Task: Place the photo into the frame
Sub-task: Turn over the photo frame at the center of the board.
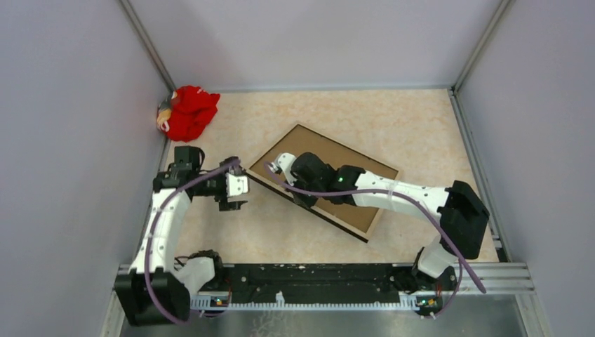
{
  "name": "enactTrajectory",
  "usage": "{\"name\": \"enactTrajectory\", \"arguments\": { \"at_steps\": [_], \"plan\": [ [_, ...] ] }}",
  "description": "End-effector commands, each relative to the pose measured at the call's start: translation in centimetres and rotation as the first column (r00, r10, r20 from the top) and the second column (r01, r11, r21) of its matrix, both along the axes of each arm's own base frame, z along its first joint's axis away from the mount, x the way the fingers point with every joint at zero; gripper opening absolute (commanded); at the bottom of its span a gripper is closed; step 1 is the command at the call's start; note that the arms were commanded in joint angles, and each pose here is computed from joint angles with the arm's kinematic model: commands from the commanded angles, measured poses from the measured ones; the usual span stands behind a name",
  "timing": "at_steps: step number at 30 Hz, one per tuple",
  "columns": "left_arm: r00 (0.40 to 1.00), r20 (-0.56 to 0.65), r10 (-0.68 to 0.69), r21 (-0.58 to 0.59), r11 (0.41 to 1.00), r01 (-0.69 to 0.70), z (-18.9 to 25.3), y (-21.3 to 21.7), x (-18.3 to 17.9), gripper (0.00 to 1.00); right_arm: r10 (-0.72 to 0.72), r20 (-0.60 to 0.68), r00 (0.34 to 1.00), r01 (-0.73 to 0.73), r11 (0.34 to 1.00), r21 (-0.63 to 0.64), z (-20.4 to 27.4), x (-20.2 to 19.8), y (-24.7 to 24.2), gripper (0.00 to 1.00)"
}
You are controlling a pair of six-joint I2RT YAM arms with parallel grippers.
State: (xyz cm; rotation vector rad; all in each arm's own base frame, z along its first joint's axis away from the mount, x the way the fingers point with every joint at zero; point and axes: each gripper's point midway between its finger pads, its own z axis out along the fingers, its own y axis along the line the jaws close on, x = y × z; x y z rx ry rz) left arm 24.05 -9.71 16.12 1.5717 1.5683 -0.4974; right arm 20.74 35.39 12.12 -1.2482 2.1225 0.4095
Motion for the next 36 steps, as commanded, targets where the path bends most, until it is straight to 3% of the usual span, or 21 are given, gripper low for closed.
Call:
{"name": "enactTrajectory", "arguments": {
  "at_steps": [1, 5, 13, 15, 18, 23, 24, 28, 31, 36],
  "plan": [
    [0.868, 0.446, -0.218, 0.18, 0.972, 0.151, 2.4, -0.5, 1.0, 0.99, 0.044, 0.062, 0.997, -0.056, 0.974, 0.218, 8.5, 0.0, 3.0, 0.0],
    [0.745, 0.597, -0.298, 0.268, 0.949, 0.165, 3.6, -0.9, 1.6, 0.99, 0.025, 0.001, 1.0, -0.025, 0.962, 0.272, 10.2, 0.0, 3.6, 0.0],
    [0.618, 0.646, -0.447, 0.421, 0.885, 0.201, 2.8, -2.7, 2.0, 0.83, 0.03, -0.034, 0.999, -0.016, 0.937, 0.349, 13.7, 0.7, 4.0, 0.0],
    [0.592, 0.68, -0.433, 0.412, 0.893, 0.18, 3.6, -3.4, 2.5, 0.73, 0.031, -0.043, 0.999, -0.013, 0.932, 0.363, 14.1, 0.8, 3.9, 0.0],
    [0.578, 0.712, -0.399, 0.385, 0.91, 0.155, 4.7, -4.1, 3.2, 0.51, 0.027, -0.043, 0.999, -0.009, 0.928, 0.373, 14.6, 1.0, 3.7, 0.0],
    [0.611, 0.692, -0.385, 0.404, 0.908, 0.115, 4.5, -3.7, 4.6, 0.24, 0.018, -0.031, 0.999, -0.005, 0.928, 0.374, 15.2, 1.3, 3.2, 0.0],
    [0.621, 0.688, -0.375, 0.398, 0.911, 0.109, 4.7, -3.7, 4.8, 0.2, 0.011, -0.02, 1.0, -0.003, 0.934, 0.357, 15.2, 1.4, 2.8, 0.05],
    [0.657, 0.67, -0.346, 0.372, 0.922, 0.107, 5.5, -3.8, 5.2, 0.15, -0.013, 0.049, 0.999, -0.002, 0.954, 0.299, 15.7, 2.0, 1.2, 0.42],
    [0.682, 0.655, -0.325, 0.347, 0.931, 0.111, 6.0, -4.0, 5.3, 0.15, -0.015, 0.123, 0.992, -0.011, 0.977, 0.212, 15.2, 2.0, -0.5, 0.54],
    [0.708, 0.645, -0.288, 0.307, 0.946, 0.105, 7.0, -4.2, 5.4, 0.14, -0.011, 0.225, 0.974, 0.002, 0.999, 0.042, 13.0, 0.5, -3.5, 0.62]
  ]
}}
